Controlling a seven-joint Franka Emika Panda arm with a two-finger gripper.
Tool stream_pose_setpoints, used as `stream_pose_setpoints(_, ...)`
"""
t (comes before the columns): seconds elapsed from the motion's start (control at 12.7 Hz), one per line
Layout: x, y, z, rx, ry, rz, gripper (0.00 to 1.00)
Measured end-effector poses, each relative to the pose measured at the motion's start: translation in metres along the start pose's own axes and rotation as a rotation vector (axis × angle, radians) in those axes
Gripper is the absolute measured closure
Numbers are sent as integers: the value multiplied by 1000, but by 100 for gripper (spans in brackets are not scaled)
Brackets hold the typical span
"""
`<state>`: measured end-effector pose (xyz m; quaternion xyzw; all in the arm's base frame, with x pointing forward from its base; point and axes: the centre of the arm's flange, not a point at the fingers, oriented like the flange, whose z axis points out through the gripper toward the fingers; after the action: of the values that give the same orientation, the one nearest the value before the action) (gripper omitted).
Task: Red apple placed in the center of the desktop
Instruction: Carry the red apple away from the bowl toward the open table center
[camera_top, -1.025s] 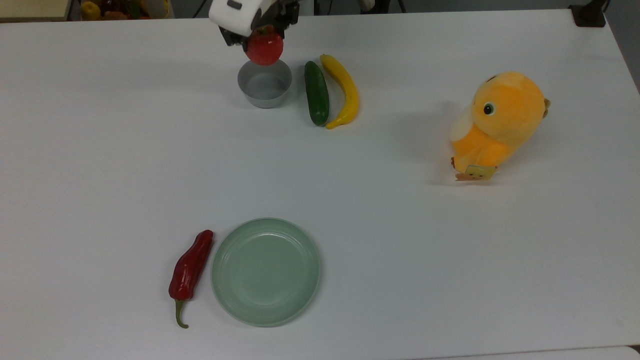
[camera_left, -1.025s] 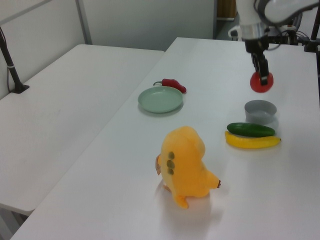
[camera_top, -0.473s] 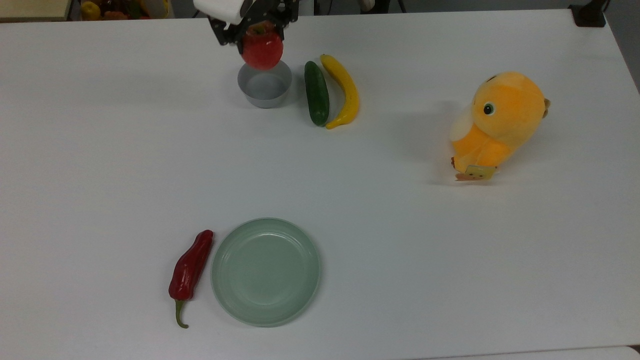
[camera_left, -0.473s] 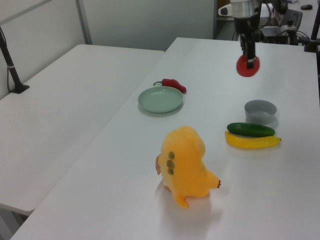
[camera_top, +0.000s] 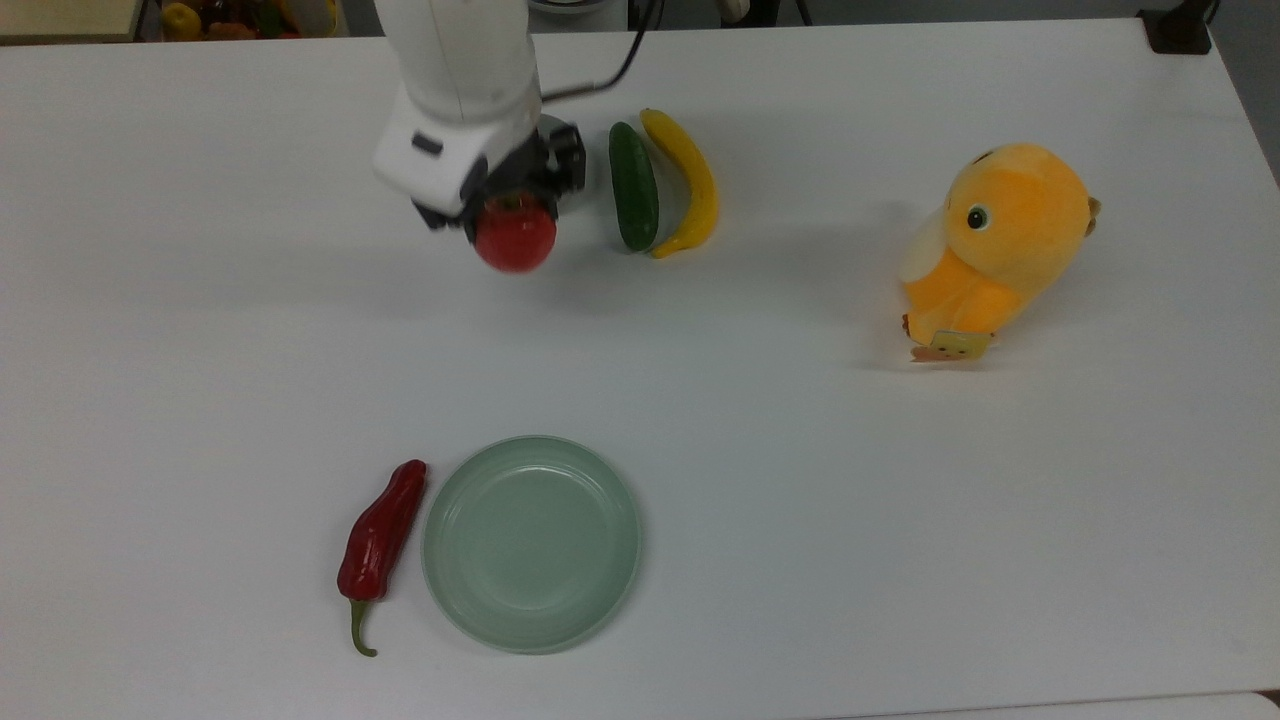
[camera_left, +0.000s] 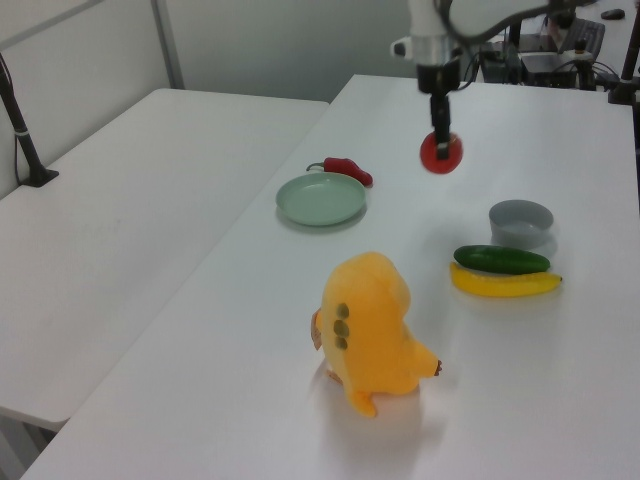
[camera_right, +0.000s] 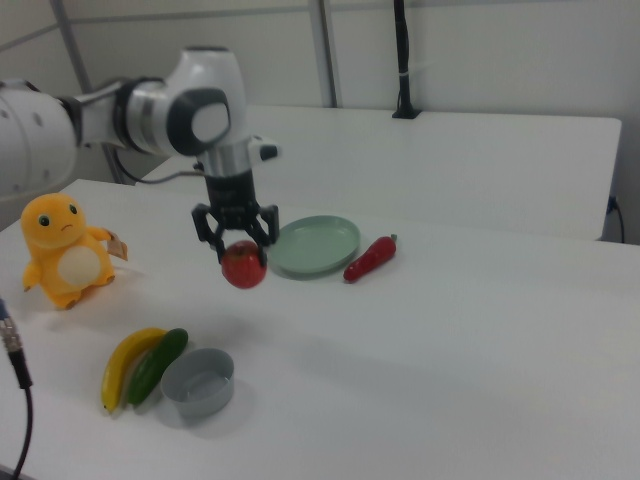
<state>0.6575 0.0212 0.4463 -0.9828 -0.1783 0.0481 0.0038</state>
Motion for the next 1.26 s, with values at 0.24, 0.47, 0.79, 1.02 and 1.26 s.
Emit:
stream_pose_setpoints(0.24, 27, 9, 62, 6, -16, 5, 25)
stream_pose_setpoints(0.47, 33, 11, 82, 10, -27, 9, 25)
stream_pose_setpoints(0.79, 38, 12, 94, 6, -15, 10, 25)
stream_pose_setpoints(1.02, 41, 14, 102, 5, -12, 12, 25)
stream_pose_setpoints(1.26, 42, 16, 102, 2, -2, 13, 25)
